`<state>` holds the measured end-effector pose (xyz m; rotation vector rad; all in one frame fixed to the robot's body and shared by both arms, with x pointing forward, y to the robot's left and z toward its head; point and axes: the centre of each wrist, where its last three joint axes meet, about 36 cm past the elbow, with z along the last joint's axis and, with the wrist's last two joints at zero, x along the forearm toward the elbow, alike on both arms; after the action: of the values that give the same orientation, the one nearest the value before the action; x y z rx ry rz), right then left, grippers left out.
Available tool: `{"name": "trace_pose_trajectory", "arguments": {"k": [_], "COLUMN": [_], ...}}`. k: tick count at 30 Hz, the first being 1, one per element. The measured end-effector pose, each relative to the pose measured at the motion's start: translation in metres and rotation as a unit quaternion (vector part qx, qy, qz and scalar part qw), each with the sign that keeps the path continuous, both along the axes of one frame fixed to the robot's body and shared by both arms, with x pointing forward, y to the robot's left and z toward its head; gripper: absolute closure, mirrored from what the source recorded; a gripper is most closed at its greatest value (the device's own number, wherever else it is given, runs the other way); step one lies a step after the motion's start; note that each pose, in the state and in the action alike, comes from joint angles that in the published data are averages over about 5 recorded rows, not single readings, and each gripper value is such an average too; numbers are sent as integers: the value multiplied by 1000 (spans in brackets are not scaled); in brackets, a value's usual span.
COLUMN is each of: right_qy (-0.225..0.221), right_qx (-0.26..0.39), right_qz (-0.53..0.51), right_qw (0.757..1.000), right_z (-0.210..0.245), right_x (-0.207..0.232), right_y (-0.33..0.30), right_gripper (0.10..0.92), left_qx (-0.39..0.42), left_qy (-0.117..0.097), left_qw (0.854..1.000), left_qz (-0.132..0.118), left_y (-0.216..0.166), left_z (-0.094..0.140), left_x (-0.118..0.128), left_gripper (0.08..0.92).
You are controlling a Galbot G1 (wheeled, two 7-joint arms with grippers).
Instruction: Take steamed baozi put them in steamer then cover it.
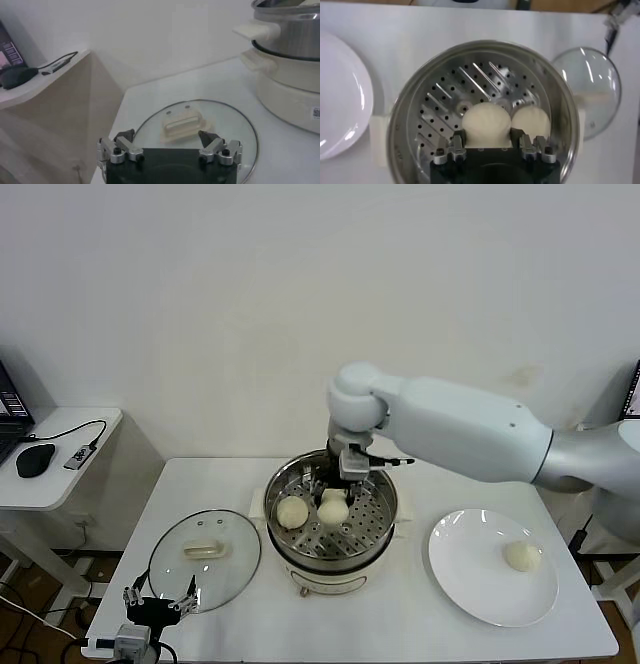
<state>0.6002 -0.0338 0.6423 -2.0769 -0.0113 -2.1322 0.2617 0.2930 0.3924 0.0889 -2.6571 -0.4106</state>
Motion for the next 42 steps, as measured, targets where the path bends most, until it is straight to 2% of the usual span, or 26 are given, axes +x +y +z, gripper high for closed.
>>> {"name": "trace_pose_trajectory", "arguments": {"k": [23,26,31,34,42], "right_qy": [-18,-19,-18,-19,-23], "right_qx": [-11,-7,3,13,49], "right_qz": [54,51,39,25,-52], "right_qw": [998,998,999,999,997], "right_z": [-50,-50,-43,-32,15], "right_x": [-25,-25,-25,-22,-9], "right_y": [16,14,9,4,-32], "right_gripper": [465,417,274,217,200], "left_qx": [-5,-5,-5,-5,-4], "left_qy": [5,6,6,6,7], "left_qw": [1000,1000,1000,1000,1000], "left_qz": [-2,-3,-5,-6,-10], "left_y": [-1,-1,0,0,1], "left_z": [-5,-6,-5,-5,-4], "left_x": [2,2,3,3,1], "left_gripper": [177,177,177,177,177]}}
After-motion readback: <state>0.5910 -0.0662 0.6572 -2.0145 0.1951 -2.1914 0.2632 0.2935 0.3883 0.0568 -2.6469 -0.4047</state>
